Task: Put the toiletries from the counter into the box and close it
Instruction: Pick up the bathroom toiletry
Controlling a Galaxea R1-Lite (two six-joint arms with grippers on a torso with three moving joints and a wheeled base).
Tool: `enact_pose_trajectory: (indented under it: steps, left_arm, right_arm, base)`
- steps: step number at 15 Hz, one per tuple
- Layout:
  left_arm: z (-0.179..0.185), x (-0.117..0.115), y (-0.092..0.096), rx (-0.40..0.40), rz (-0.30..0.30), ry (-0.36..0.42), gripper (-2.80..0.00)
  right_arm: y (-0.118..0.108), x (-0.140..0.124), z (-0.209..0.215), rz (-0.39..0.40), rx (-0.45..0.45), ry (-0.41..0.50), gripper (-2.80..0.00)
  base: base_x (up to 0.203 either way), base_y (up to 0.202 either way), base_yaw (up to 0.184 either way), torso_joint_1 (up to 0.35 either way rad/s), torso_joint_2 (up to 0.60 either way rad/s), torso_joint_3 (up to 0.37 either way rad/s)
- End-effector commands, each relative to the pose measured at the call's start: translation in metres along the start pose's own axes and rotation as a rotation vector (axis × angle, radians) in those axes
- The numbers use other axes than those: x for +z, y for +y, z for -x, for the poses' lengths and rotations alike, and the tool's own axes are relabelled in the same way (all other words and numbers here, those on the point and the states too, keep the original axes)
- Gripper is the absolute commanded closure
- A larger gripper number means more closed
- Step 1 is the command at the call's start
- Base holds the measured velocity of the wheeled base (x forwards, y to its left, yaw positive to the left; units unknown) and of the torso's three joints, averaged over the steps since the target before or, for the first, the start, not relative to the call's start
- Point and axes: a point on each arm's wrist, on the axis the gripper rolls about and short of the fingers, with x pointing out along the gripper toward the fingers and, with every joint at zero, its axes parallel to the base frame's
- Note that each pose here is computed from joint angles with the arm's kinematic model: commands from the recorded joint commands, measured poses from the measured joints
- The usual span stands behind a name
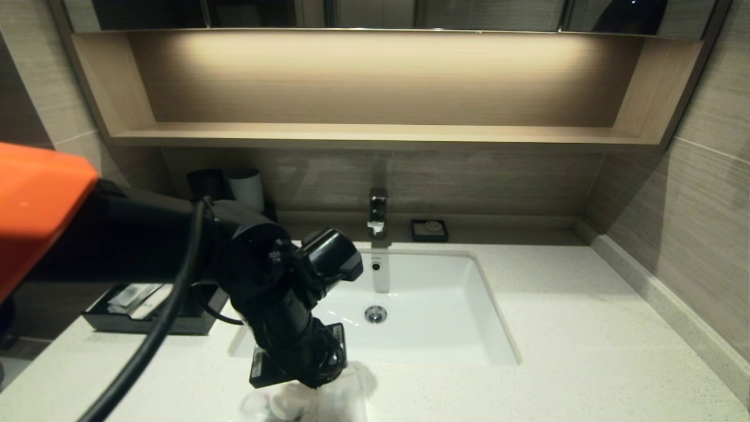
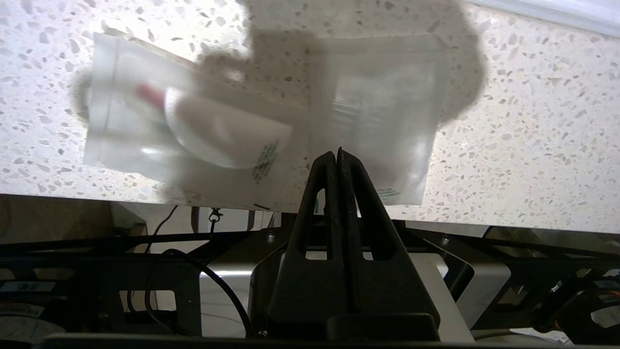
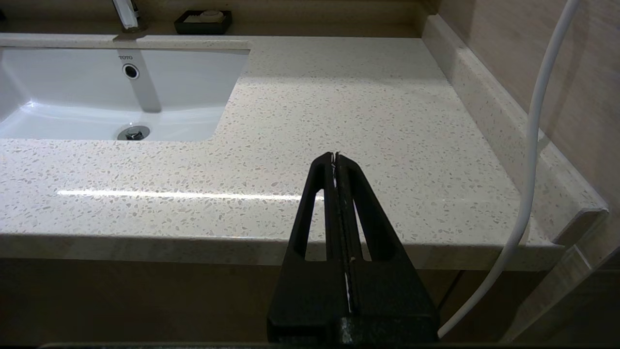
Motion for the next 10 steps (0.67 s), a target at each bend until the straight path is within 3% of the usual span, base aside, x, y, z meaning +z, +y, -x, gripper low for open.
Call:
enact_pose_trajectory:
  steps: [1, 3, 9, 10]
  left_arm:
    - [0.002, -0.006, -0.008, -0.011, -0.027, -0.002, 0.00]
    - [0.001, -0.007, -0.010, -0.007, -0.036, 0.000, 0.00]
    - [-0.011, -0.015, -0.012, 0.049, -0.158, 0.055, 0.00]
    - [-0.011, -0.015, -0.013, 0.048, -0.172, 0.055, -2.80]
  right_arm:
    - [0.000, 0.000, 0.000, 0.001, 0.000, 0.001, 0.00]
    - [0.000, 0.000, 0.000, 0.000, 0.000, 0.001, 0.00]
    - [0.000, 0.000, 0.000, 0.000, 0.000, 0.001, 0.00]
    - [0.000, 0.000, 0.000, 0.000, 0.000, 0.001, 0.00]
  base:
    - [0.000, 0.000, 0.000, 0.000, 0.00, 0.000]
    - [0.000, 0.000, 0.000, 0.000, 0.00, 0.000]
    - [0.000, 0.000, 0.000, 0.000, 0.00, 0.000]
    - [0.000, 0.000, 0.000, 0.000, 0.00, 0.000]
